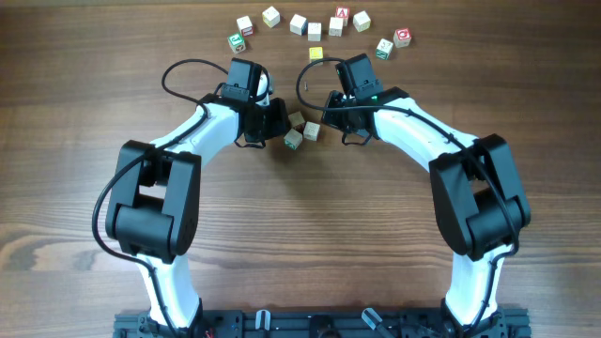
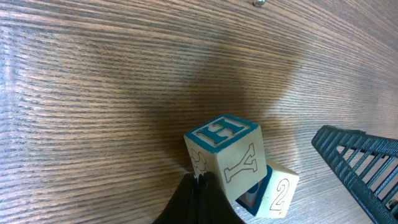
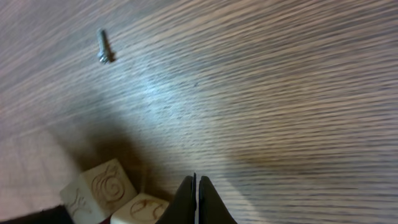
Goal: Form a circle
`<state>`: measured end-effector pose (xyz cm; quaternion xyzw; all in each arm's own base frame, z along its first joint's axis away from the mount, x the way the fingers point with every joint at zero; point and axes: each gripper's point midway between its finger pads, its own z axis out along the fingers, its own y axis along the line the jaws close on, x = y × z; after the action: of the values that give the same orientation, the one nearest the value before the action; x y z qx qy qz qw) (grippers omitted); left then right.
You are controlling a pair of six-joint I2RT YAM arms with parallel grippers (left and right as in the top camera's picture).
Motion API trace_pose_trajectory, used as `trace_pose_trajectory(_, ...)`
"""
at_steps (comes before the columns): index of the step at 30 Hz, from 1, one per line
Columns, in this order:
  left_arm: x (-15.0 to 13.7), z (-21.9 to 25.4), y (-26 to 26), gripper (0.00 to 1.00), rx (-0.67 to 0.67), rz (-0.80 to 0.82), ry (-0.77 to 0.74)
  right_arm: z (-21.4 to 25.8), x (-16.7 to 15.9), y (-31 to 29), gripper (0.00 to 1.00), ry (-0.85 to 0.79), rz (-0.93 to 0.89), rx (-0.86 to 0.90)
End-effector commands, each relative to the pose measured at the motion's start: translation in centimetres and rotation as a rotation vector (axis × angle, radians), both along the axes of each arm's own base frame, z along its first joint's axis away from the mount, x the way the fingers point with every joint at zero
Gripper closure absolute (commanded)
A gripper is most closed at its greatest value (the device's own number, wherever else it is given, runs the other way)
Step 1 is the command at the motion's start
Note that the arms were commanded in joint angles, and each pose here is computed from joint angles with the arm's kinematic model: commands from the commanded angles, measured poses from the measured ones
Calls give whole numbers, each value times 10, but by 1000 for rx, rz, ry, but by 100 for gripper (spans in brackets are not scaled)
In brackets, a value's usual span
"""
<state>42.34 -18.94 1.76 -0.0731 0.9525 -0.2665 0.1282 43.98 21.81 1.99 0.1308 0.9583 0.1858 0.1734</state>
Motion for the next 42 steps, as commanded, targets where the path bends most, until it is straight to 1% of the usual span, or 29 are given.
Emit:
trace_pose_trajectory(1,1,9,0,96,6,-1,-28,-8,-8,11,95,25,87,38)
trace_pose_trajectory(12,1,9,0,96,6,-1,-28,-5,-18,24,95,62,138,110)
trace_pose_trajectory(35,1,9,0,96,6,-1,-28,-4,-17,26,96,57,142,120)
trace_pose_trajectory(42,1,9,0,96,6,-1,-28,-1,-12,28,96,20,166,121)
